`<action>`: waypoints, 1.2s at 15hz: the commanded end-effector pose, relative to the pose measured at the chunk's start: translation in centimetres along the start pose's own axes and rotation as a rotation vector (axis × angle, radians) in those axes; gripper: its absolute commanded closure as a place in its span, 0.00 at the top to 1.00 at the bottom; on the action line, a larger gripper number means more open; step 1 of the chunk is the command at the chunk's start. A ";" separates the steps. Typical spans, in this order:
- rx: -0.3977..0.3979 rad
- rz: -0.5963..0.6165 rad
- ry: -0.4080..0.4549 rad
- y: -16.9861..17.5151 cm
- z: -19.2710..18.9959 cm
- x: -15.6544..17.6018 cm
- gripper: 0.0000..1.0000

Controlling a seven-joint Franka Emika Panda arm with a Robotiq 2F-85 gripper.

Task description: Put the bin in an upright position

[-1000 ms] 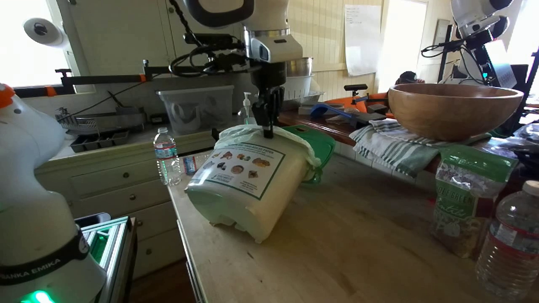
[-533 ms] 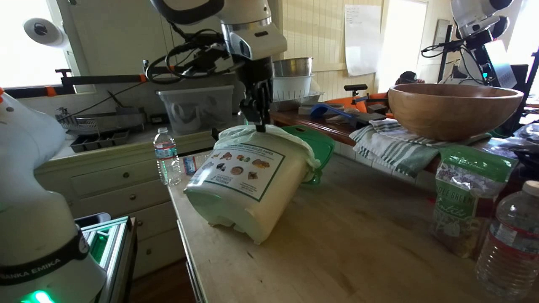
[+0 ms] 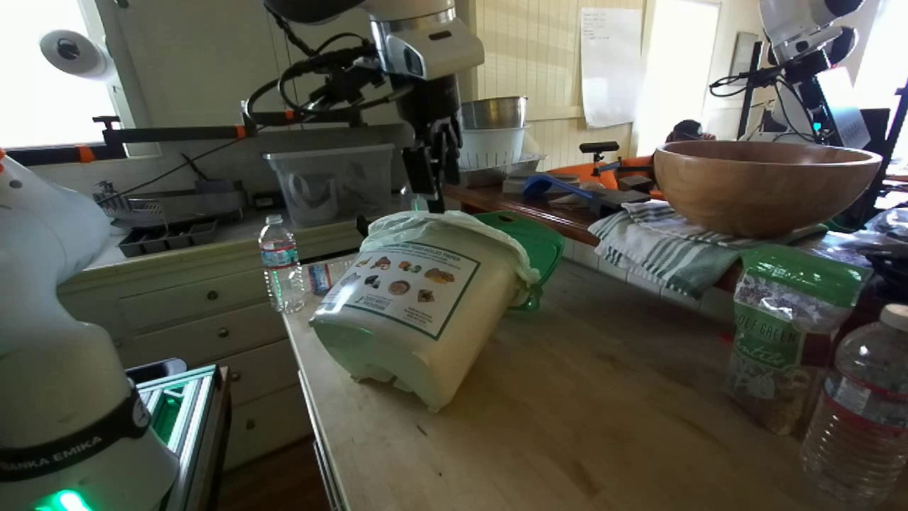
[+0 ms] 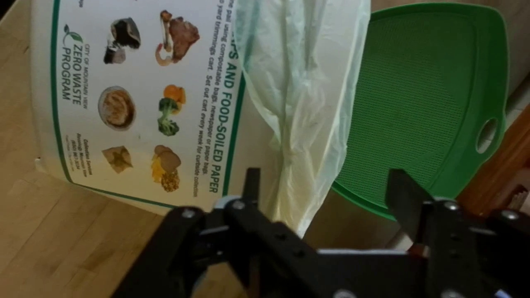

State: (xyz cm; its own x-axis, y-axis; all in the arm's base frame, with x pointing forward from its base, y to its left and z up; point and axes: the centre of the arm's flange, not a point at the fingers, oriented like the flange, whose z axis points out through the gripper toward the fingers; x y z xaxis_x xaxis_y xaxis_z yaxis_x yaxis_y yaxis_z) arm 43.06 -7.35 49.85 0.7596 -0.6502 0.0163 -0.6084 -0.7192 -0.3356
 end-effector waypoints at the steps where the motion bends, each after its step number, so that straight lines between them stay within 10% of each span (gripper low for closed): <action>1: -0.154 0.012 -0.052 -2.6 -0.9 1.1 1.00; 12: -0.648 0.115 -0.174 -6.6 2.4 3.6 1.00; 18: -0.698 0.025 -0.188 -8.6 4.5 3.9 1.00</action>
State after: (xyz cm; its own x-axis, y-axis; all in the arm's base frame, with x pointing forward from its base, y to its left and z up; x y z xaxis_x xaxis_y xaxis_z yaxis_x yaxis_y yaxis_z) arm 50.70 -3.33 48.14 0.7052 -0.6883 -0.1702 -0.6209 -0.7154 0.3205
